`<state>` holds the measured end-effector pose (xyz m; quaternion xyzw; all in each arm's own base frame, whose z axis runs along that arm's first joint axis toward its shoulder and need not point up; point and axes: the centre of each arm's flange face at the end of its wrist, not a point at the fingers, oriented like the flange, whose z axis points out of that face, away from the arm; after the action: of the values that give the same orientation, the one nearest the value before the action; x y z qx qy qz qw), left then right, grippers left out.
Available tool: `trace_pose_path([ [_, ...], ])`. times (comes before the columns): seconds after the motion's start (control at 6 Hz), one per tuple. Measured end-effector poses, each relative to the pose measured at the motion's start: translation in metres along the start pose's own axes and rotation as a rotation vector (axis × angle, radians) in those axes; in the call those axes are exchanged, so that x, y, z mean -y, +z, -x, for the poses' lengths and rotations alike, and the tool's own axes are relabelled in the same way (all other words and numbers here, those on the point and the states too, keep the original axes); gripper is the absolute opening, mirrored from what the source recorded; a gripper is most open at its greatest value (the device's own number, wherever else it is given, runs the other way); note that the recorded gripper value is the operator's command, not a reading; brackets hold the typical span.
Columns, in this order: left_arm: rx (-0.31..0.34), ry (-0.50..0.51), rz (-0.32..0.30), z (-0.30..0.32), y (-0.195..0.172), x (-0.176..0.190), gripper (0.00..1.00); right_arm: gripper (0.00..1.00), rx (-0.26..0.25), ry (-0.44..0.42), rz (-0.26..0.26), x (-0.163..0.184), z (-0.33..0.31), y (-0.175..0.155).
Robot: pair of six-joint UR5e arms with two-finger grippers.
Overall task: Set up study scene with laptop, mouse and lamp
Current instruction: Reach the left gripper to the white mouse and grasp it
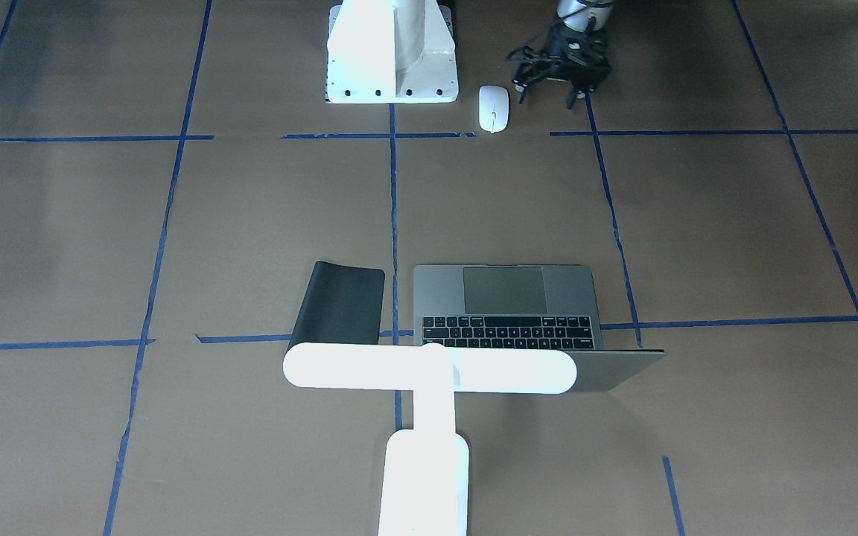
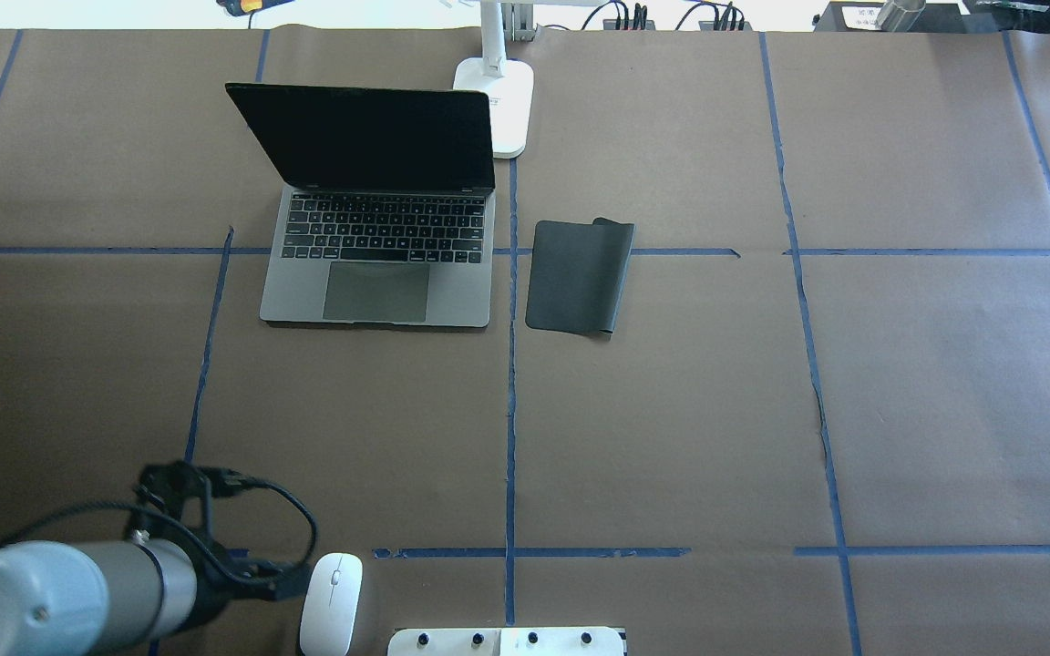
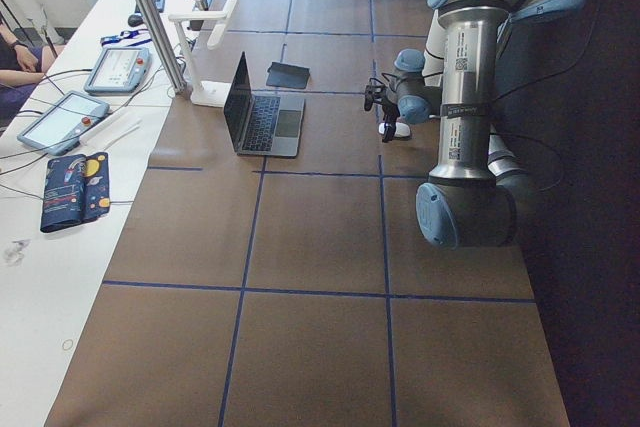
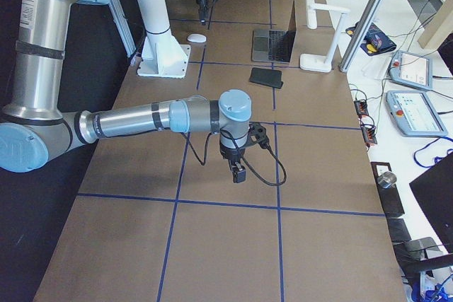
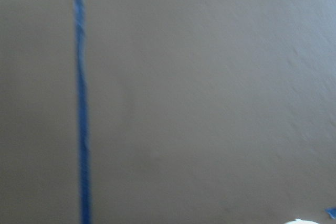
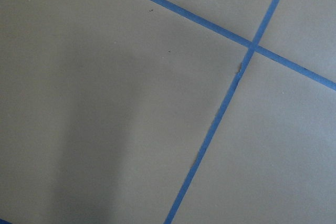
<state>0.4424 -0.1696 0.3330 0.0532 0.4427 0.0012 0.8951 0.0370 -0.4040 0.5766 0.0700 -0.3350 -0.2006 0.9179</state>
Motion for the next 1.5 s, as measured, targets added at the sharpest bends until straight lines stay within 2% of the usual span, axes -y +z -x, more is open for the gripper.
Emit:
trace_pose_path([
  [0.17,0.0,-0.02,0.003,-0.031,0.013,-0.02,1.0,1.0,0.0,0.005,0.002,-0.006,-0.003,0.001],
  [0.5,0.047,-0.025,-0.012,-0.066,0.031,-0.026,1.0,1.0,0.001,0.012,0.005,-0.011,-0.005,0.002],
  [1.0,0.104,-0.013,-0.041,-0.061,0.054,-0.026,1.0,1.0,0.003,0.018,0.007,-0.016,-0.004,0.002],
  [1.17,0.109,-0.008,-0.038,-0.06,0.056,-0.028,0.88,1.0,0.003,0.018,0.007,-0.016,-0.005,0.002],
  [1.33,0.108,-0.007,-0.034,-0.062,0.057,-0.029,0.64,1.0,0.003,0.019,0.008,-0.017,-0.005,0.003],
  [1.5,0.107,-0.007,-0.031,-0.062,0.056,-0.029,0.58,1.0,0.004,0.02,0.009,-0.017,-0.005,0.003],
])
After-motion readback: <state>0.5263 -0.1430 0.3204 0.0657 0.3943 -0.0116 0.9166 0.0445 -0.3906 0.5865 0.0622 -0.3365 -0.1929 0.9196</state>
